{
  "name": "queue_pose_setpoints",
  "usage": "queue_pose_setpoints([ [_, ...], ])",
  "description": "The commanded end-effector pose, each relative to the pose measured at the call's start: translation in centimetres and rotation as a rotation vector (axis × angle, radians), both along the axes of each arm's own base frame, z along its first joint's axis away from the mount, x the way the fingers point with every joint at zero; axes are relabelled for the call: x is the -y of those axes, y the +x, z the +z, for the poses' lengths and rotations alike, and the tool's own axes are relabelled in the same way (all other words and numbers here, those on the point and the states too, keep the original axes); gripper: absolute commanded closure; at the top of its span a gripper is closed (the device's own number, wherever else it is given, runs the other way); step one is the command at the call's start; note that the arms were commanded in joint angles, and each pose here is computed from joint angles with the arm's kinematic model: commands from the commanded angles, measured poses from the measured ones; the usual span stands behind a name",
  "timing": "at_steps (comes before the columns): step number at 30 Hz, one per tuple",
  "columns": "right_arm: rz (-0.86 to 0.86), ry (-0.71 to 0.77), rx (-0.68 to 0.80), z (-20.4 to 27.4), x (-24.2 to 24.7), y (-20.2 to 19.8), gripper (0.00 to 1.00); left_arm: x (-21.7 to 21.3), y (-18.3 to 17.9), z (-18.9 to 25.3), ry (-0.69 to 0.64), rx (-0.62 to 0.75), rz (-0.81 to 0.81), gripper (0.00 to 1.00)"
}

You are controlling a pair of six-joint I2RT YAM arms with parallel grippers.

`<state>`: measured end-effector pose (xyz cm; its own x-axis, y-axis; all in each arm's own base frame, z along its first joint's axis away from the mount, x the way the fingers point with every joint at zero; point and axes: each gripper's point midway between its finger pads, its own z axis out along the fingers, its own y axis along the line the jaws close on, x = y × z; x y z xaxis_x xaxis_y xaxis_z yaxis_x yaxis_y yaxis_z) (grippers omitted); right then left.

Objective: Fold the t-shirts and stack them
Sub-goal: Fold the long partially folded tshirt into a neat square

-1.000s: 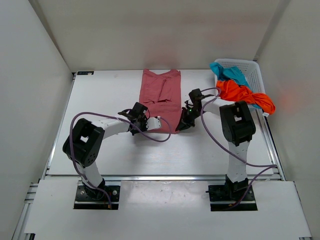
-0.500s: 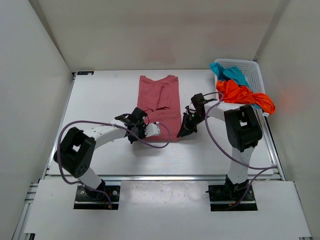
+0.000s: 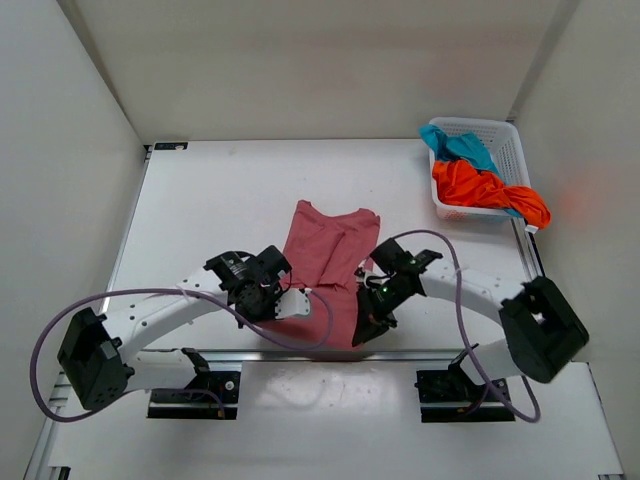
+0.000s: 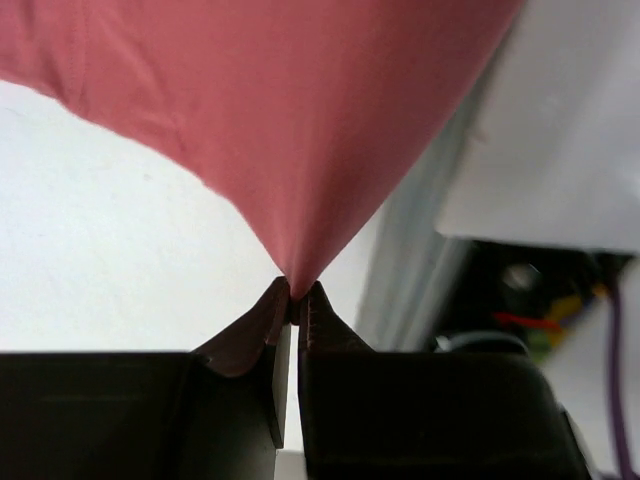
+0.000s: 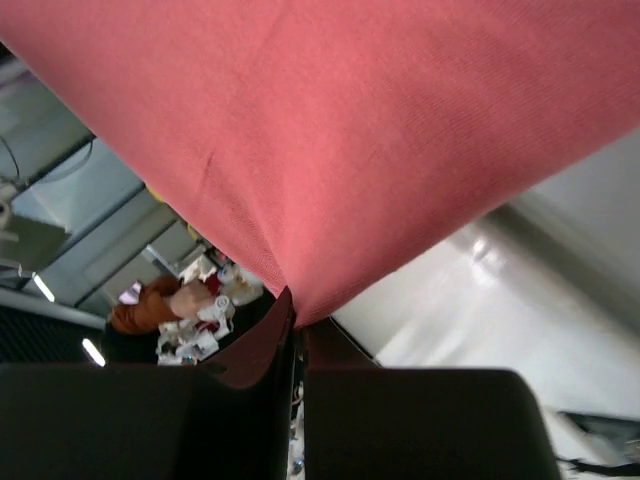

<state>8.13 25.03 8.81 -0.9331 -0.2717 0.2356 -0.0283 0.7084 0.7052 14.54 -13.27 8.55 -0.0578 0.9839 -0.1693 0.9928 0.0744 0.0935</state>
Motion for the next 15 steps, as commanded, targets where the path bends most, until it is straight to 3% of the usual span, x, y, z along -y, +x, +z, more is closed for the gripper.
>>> queue_pose_setpoints([
  [1, -0.019, 0.006, -0.114, 1.7, 0.4, -3.9, 1.00, -1.9, -3.0, 2.4, 0.068, -0.104, 0.001, 1.00],
  [5, -0.093, 0.101, -0.143, 3.5, -0.3, -4.9, 1.00, -0.1, -2.5, 5.2, 0.024, -0.104, 0.009, 1.00],
  [7, -0.157, 0.127, -0.152, 3.9, -0.3, -4.3, 1.00, 1.7, -0.2, 7.3, -0.041, -0.067, 0.042, 1.00],
  [9, -0.222, 0.173, -0.133, 4.4, -0.5, -2.5, 1.00, 3.5, 2.1, 9.3, -0.123, -0.059, 0.080, 1.00],
  [13, -0.329, 0.220, -0.081, 5.2, 0.2, 2.6, 1.00, 3.6, 7.0, 8.9, -0.159, -0.123, 0.260, 1.00],
  [15, -0.339, 0.247, -0.058, 5.8, 0.5, 4.9, 1.00, 4.0, 9.3, 9.5, -0.184, -0.078, 0.309, 1.00],
])
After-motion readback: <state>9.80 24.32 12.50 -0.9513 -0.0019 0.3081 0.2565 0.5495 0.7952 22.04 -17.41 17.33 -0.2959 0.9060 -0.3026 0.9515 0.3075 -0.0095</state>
